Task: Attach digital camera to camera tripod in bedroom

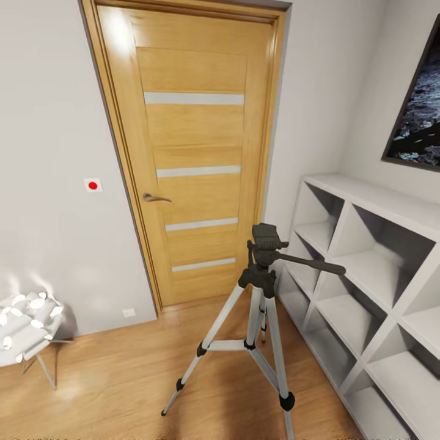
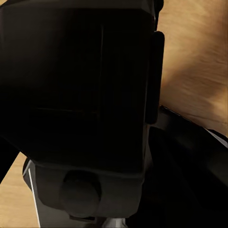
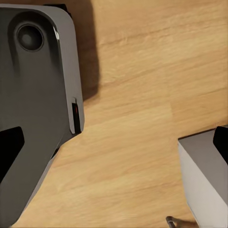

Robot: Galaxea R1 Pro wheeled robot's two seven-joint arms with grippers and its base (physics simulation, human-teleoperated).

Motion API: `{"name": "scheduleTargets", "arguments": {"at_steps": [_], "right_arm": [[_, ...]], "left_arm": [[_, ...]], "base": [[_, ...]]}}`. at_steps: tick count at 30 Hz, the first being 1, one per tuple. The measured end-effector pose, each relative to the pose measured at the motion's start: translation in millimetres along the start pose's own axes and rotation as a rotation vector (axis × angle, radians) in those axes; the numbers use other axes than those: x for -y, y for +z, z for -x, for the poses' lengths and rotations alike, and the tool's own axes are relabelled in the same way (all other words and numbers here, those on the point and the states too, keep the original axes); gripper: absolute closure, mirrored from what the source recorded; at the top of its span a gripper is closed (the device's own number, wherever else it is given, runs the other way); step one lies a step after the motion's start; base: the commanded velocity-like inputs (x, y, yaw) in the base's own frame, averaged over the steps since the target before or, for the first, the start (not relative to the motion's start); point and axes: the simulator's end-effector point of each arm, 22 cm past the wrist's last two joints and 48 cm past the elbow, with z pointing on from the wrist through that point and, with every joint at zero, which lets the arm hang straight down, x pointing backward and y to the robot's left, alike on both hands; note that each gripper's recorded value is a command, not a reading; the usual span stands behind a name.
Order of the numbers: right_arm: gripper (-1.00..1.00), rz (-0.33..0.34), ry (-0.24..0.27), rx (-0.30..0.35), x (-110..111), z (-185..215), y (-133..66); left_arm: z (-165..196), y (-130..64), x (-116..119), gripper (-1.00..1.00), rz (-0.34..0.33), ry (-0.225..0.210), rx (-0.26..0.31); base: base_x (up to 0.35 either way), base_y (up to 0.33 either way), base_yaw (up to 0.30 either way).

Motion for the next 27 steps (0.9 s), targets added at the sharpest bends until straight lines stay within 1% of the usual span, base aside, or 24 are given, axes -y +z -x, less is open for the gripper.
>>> {"name": "scheduleTargets", "arguments": {"at_steps": [14, 27], "right_arm": [[-1.0, 0.0, -0.002, -0.023, 0.2, -8.5, -0.1], [-1.0, -0.002, -0.004, -0.044, 0.6, -16.4, -0.4]], "left_arm": [[-8.0, 0.9, -9.5, 1.0, 0.03, -0.002, -0.022], [-15.5, 1.8, -13.1, 1.0, 0.041, -0.006, -0.039]], "base": [[0.0, 0.0, 0.0], [0.0, 0.0, 0.0]]}}
